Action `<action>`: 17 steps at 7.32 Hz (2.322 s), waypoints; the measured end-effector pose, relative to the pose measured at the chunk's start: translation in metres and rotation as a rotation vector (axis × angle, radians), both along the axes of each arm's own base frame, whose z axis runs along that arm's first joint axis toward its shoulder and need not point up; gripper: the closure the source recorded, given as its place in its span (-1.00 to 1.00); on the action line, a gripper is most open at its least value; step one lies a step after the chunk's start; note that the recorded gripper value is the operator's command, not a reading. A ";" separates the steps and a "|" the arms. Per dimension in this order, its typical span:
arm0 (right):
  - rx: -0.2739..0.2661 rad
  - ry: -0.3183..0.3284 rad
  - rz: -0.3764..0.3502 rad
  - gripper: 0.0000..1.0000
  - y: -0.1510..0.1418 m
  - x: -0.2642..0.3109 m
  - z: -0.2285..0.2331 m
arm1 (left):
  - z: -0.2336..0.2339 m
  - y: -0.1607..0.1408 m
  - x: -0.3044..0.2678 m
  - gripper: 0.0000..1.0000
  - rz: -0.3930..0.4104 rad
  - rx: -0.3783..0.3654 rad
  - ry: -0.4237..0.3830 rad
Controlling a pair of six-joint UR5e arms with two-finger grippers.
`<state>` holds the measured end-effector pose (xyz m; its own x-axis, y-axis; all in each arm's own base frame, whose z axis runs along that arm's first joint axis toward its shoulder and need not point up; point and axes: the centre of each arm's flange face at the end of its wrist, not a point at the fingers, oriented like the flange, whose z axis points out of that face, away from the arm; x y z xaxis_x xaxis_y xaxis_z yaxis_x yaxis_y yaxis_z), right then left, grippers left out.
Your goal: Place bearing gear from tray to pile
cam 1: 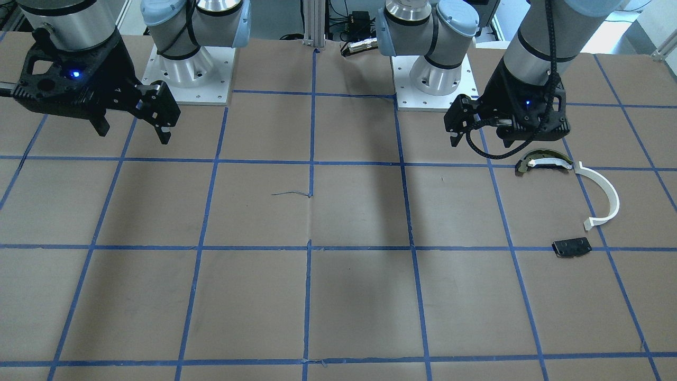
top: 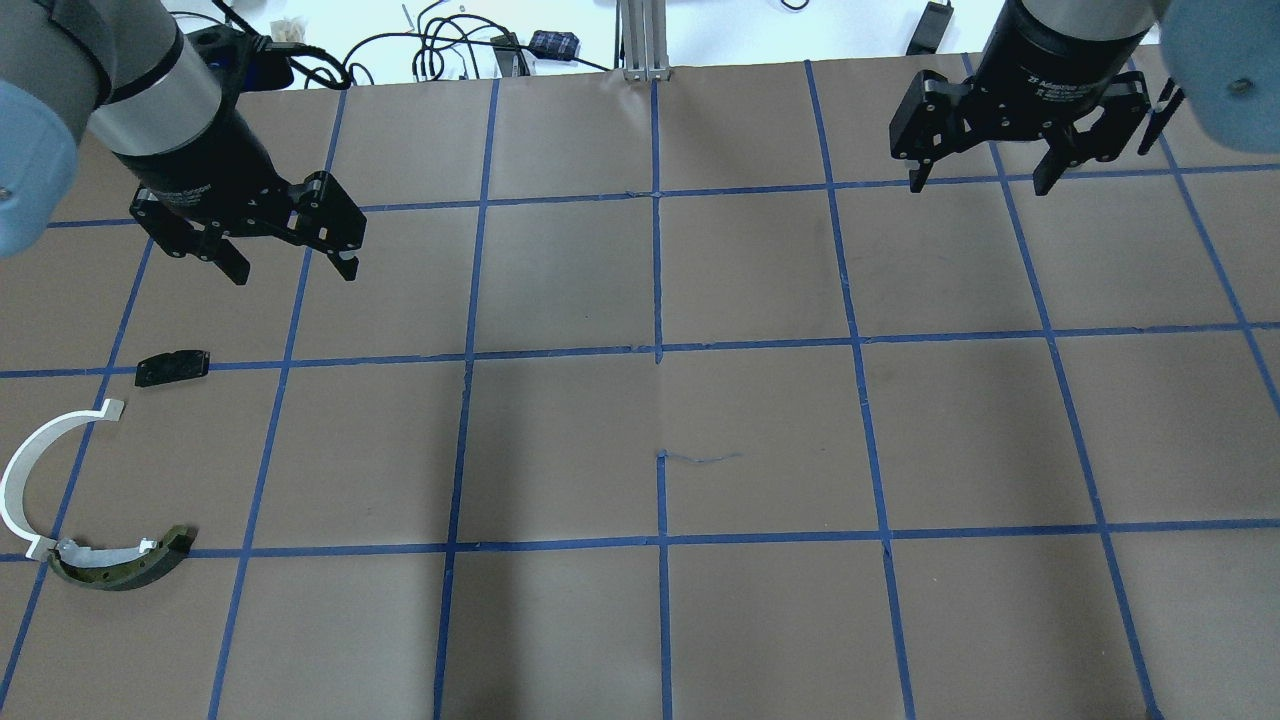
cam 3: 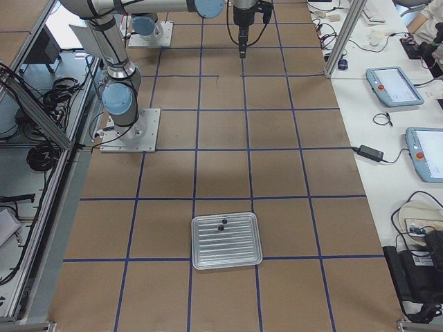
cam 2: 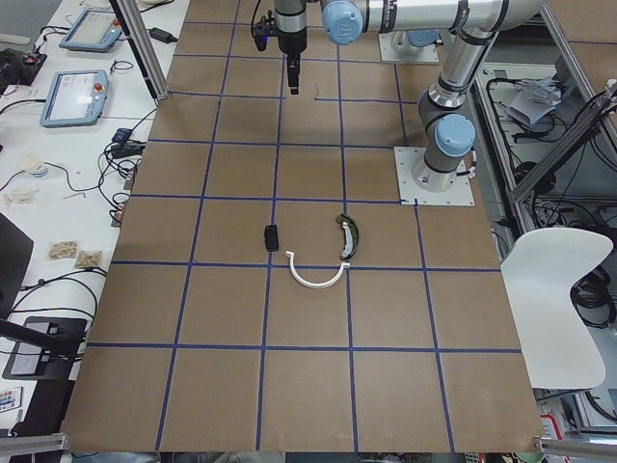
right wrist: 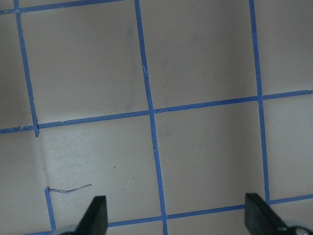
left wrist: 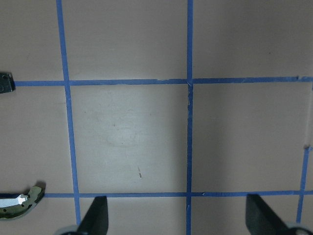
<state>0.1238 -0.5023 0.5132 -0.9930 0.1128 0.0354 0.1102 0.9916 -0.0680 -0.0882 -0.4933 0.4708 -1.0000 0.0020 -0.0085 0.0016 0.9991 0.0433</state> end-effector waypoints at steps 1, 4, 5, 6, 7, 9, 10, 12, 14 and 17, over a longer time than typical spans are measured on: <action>0.000 0.000 0.000 -1.00 0.000 0.000 0.000 | -0.001 0.000 0.001 -1.00 0.001 0.003 -0.001; -0.010 0.007 0.041 -1.00 0.004 0.000 0.006 | -0.003 -0.002 0.001 -1.00 0.002 0.003 -0.001; -0.011 0.021 0.074 -1.00 0.004 -0.003 0.007 | -0.003 -0.002 0.001 -1.00 0.002 0.003 -0.001; -0.005 0.051 0.156 -1.00 0.002 -0.010 0.007 | -0.004 -0.002 0.002 -1.00 0.003 0.003 -0.001; 0.012 0.085 0.269 -1.00 0.001 -0.022 0.006 | -0.004 -0.003 0.002 -1.00 0.003 0.003 -0.002; 0.069 0.118 0.439 -1.00 -0.003 -0.071 -0.003 | -0.004 -0.002 0.002 -1.00 0.002 0.005 -0.004; 0.101 0.113 0.502 -1.00 -0.005 -0.115 -0.006 | -0.004 -0.002 0.002 -1.00 0.002 0.007 -0.004; 0.168 0.041 0.518 -1.00 0.008 -0.252 -0.031 | -0.005 -0.002 0.002 -1.00 0.002 0.006 -0.002; 0.200 -0.044 0.436 -1.00 0.045 -0.365 -0.091 | -0.006 -0.002 0.001 -1.00 0.002 0.007 -0.001; 0.190 -0.064 0.401 -1.00 0.064 -0.508 -0.219 | -0.006 -0.002 0.001 -1.00 0.002 0.008 0.000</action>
